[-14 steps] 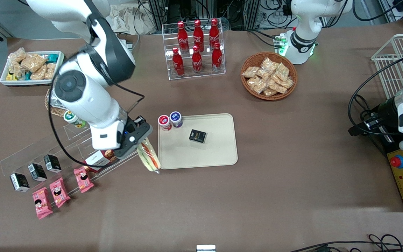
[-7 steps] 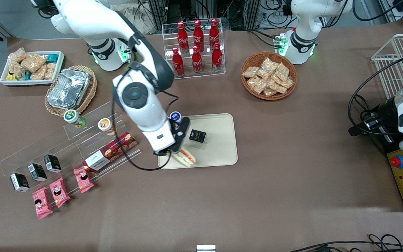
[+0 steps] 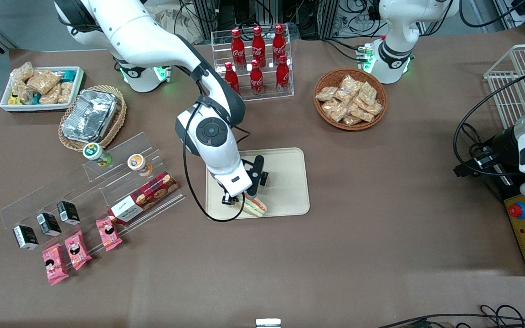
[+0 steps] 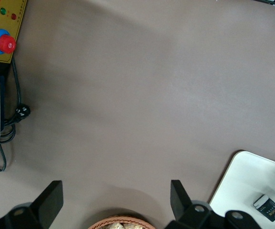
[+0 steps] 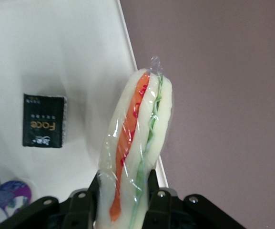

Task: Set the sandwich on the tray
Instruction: 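Lower the sandwich onto the tray beside the black box and open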

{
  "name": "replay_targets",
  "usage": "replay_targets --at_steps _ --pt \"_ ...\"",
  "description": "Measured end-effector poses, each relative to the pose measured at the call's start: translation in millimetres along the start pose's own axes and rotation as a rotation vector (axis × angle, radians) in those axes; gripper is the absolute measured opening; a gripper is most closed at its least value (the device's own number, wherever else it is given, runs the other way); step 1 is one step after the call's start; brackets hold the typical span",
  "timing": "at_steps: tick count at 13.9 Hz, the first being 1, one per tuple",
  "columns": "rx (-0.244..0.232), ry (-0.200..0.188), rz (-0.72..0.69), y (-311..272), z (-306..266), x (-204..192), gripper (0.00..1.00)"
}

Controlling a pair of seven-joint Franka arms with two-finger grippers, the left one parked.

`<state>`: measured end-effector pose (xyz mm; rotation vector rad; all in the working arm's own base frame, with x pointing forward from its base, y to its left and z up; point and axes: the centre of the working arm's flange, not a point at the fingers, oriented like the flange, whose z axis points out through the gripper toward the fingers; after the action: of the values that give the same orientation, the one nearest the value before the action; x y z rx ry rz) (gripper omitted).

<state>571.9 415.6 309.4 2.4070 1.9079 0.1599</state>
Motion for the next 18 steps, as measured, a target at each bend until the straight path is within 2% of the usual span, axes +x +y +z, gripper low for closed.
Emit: replay_targets --at_steps 5,11,12,15,18 --pt "0.011 -0.018 -0.017 -9 22 -7 0.42" --pt "0.005 -0.009 -0.02 -11 19 -4 0.96" --pt "0.001 -0.004 -0.02 -10 15 -3 1.0" --pt "-0.003 0.029 0.053 -2 -19 -5 1.0" --pt "0.017 0.066 0.28 13 -69 -20 1.0"
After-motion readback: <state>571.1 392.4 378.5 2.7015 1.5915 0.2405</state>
